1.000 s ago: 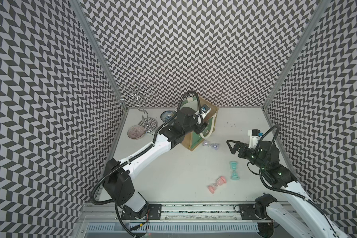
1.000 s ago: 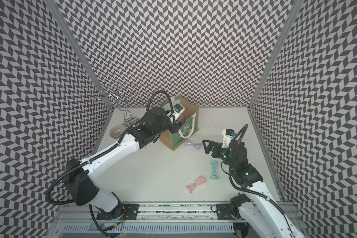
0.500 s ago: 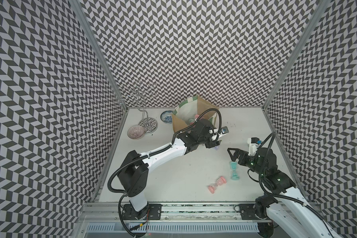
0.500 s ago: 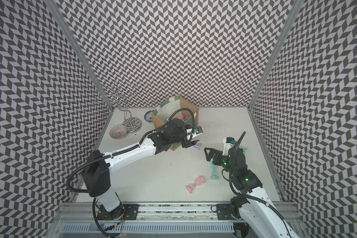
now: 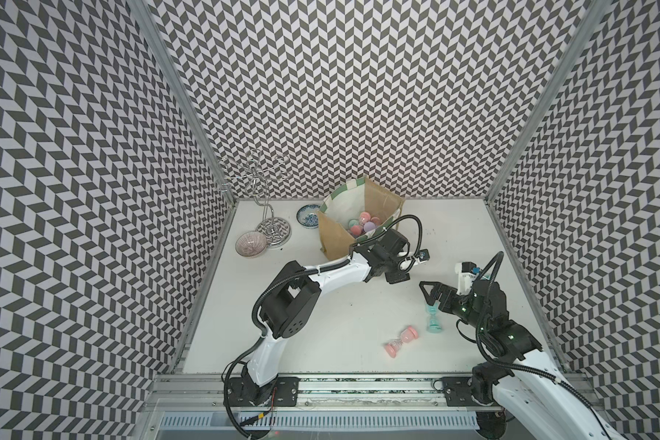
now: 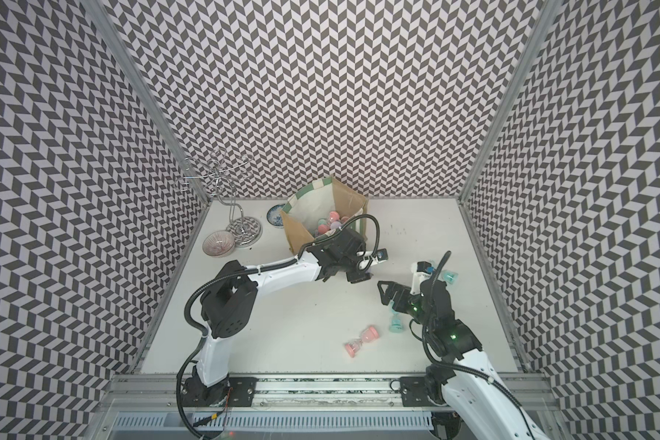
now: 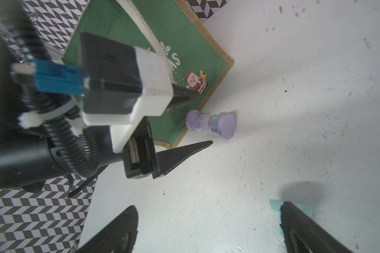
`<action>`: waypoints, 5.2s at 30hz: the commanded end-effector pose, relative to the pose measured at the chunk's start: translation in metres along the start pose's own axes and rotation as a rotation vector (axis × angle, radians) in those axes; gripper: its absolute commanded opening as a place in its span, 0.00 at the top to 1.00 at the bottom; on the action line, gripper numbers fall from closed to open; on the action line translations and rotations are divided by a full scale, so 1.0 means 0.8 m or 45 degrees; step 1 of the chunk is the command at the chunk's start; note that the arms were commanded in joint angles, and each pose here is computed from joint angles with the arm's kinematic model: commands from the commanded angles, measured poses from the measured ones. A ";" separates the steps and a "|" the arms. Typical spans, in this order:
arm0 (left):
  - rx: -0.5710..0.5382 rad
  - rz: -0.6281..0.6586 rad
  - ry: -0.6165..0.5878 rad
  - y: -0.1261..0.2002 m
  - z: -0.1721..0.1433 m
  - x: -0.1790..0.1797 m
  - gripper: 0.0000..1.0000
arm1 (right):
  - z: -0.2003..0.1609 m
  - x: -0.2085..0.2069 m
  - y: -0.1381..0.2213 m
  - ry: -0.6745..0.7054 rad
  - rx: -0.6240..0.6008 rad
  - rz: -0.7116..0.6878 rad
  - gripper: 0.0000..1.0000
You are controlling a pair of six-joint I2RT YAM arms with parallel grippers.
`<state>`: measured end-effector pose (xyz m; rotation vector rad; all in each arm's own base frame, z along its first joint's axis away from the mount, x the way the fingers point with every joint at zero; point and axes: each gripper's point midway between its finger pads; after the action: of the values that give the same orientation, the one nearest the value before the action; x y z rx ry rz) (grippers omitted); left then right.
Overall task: Put the hourglass into the canvas bag
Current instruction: Pick up the hourglass from the center of the board, then place the hourglass in the canvas bag.
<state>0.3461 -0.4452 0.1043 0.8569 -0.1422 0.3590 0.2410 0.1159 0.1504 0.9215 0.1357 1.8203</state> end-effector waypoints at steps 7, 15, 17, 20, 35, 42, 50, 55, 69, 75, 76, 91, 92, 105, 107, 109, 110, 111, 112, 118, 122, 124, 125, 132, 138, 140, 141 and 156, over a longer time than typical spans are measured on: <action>0.064 -0.073 -0.005 -0.032 -0.021 0.003 0.28 | 0.008 0.007 0.001 -0.016 -0.052 0.046 0.01; 0.083 -0.111 0.012 -0.056 -0.035 0.001 0.28 | 0.006 0.007 -0.001 -0.023 -0.049 0.056 0.01; 0.096 -0.122 0.025 -0.062 -0.040 0.001 0.29 | 0.006 0.007 -0.002 -0.023 -0.046 0.058 0.01; 0.105 -0.137 0.039 -0.070 -0.047 0.000 0.31 | 0.005 0.008 -0.002 -0.025 -0.046 0.061 0.01; 0.122 -0.162 0.060 -0.076 -0.055 -0.006 0.56 | 0.005 0.007 -0.006 -0.026 -0.039 0.064 0.01; 0.088 -0.158 0.081 -0.065 -0.041 -0.003 0.64 | 0.005 0.009 -0.005 -0.024 -0.039 0.071 0.01; 0.002 -0.106 0.138 -0.035 -0.008 0.010 0.66 | 0.013 0.015 0.000 -0.012 -0.067 0.090 0.01; -0.066 -0.054 0.182 -0.008 0.011 0.020 0.70 | 0.022 0.025 0.008 0.004 -0.100 0.122 0.01; -0.316 0.002 0.391 0.088 0.074 0.035 0.73 | 0.067 0.068 0.043 0.110 -0.224 0.240 0.01; -0.427 0.032 0.478 0.141 0.100 0.044 0.77 | 0.084 0.088 0.052 0.159 -0.270 0.307 0.01; -0.448 0.043 0.490 0.150 0.105 0.046 0.77 | 0.087 0.093 0.054 0.170 -0.276 0.326 0.01; -0.701 0.342 0.772 0.278 0.148 0.128 0.77 | 0.126 0.147 0.045 0.241 -0.345 0.567 0.01; -0.712 0.371 0.785 0.282 0.147 0.139 0.77 | 0.128 0.150 0.041 0.247 -0.338 0.578 0.01; -0.719 0.625 1.008 0.274 0.096 0.270 0.76 | 0.149 0.174 0.012 0.329 -0.324 0.674 0.01; -0.694 0.641 1.027 0.258 0.082 0.288 0.76 | 0.150 0.175 0.008 0.343 -0.316 0.675 0.01; -0.669 0.651 1.043 0.242 0.069 0.301 0.76 | 0.152 0.176 0.005 0.350 -0.318 0.677 0.01; -0.656 0.650 1.057 0.233 0.063 0.308 0.76 | 0.152 0.176 0.003 0.353 -0.317 0.679 0.01; -0.645 0.650 1.068 0.225 0.058 0.313 0.76 | 0.152 0.176 0.002 0.355 -0.317 0.679 0.01; -0.635 0.648 1.077 0.217 0.053 0.319 0.76 | 0.151 0.175 -0.001 0.353 -0.309 0.677 0.01; -0.512 0.594 1.121 0.154 0.018 0.325 0.74 | 0.149 0.172 -0.015 0.342 -0.275 0.669 0.01; -0.404 0.549 1.127 0.116 -0.006 0.318 0.70 | 0.147 0.169 -0.020 0.338 -0.269 0.657 0.01; -0.359 0.541 1.143 0.102 -0.019 0.315 0.70 | 0.147 0.168 -0.022 0.337 -0.265 0.650 0.01; -0.342 0.538 1.151 0.097 -0.025 0.312 0.70 | 0.147 0.167 -0.023 0.337 -0.262 0.647 0.01; -0.270 0.547 1.179 0.080 -0.052 0.301 0.64 | 0.146 0.162 -0.026 0.332 -0.262 0.622 0.01; -0.254 0.570 1.173 0.084 -0.059 0.299 0.55 | 0.146 0.160 -0.028 0.327 -0.263 0.611 0.01; -0.257 0.573 1.169 0.085 -0.058 0.299 0.54 | 0.147 0.160 -0.027 0.328 -0.264 0.610 0.01; -0.256 0.573 1.168 0.086 -0.058 0.298 0.53 | 0.146 0.160 -0.027 0.326 -0.264 0.607 0.01; -0.381 0.588 1.122 0.151 -0.009 0.297 0.39 | 0.151 0.160 -0.012 0.307 -0.291 0.588 0.01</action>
<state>0.5355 -0.3086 0.2025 0.3779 0.4702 1.0928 0.3057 0.1932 0.2688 0.6783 -0.0720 2.3071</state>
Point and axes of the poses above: each gripper's point midway between its finger pads, its own y axis back along the fingers, its own x axis along the line the jaws close on, z = x × y, and after that the axes turned 7 degrees about y, right-handed
